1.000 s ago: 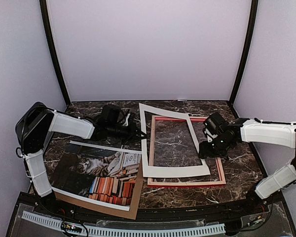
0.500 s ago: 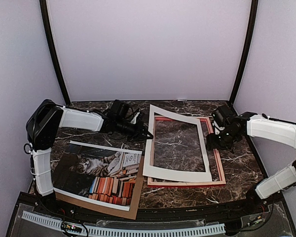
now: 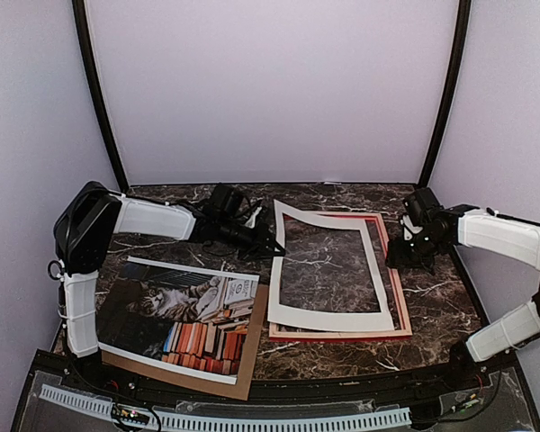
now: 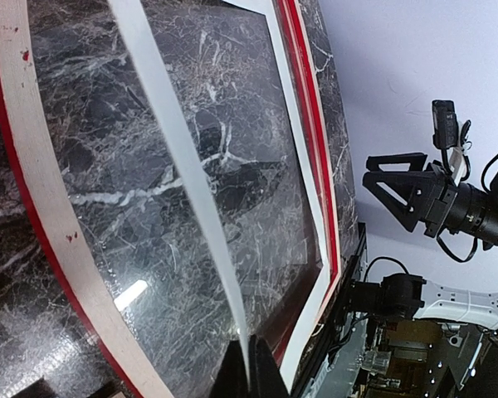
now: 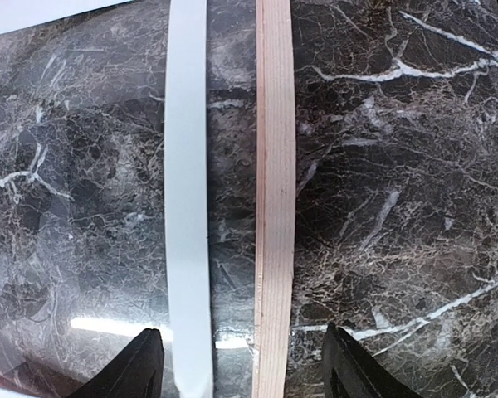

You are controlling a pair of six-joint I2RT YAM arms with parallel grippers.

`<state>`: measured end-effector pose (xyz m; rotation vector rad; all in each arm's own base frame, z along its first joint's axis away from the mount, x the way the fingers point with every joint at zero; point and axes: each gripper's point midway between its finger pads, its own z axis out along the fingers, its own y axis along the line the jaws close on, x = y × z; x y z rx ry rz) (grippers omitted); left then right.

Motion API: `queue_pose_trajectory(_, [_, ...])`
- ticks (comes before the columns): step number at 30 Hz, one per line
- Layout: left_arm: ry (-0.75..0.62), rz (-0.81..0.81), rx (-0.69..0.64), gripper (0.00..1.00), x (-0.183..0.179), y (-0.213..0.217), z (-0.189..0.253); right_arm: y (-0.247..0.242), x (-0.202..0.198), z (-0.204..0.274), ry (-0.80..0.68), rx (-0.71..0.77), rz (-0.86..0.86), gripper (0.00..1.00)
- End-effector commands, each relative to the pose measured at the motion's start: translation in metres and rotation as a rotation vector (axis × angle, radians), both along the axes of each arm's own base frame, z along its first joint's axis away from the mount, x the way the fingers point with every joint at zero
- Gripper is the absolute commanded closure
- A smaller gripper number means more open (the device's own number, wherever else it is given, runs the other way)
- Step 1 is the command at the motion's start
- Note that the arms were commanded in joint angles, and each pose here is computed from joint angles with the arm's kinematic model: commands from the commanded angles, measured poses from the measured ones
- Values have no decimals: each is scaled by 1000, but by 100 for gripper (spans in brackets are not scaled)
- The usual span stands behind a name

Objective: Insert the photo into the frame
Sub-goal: Place the mat board on the glass panel.

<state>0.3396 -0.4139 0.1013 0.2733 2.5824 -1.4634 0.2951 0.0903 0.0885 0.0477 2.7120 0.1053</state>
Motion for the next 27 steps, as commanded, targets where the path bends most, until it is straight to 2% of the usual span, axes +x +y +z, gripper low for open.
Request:
queue_pose_trajectory(1, [-1, -14, -5, 100, -3, -8, 6, 7, 7, -2, -28, 99, 19, 34])
queue_pose_trajectory(6, [-5, -6, 5, 100, -4, -9, 4, 11, 4, -16, 4, 158, 35, 36])
queue_pose_trajectory(13, [-23, 12, 28, 100, -4, -11, 2, 6, -6, -20, 21, 144, 10, 41])
queue_pose_trajectory(19, [-47, 40, 44, 100, 0, -9, 4, 1, -14, -25, 45, 113, -50, 37])
queue_pose_trajectory(27, [-55, 52, 47, 100, 0, -7, 6, 9, -43, -49, 63, 170, -118, 38])
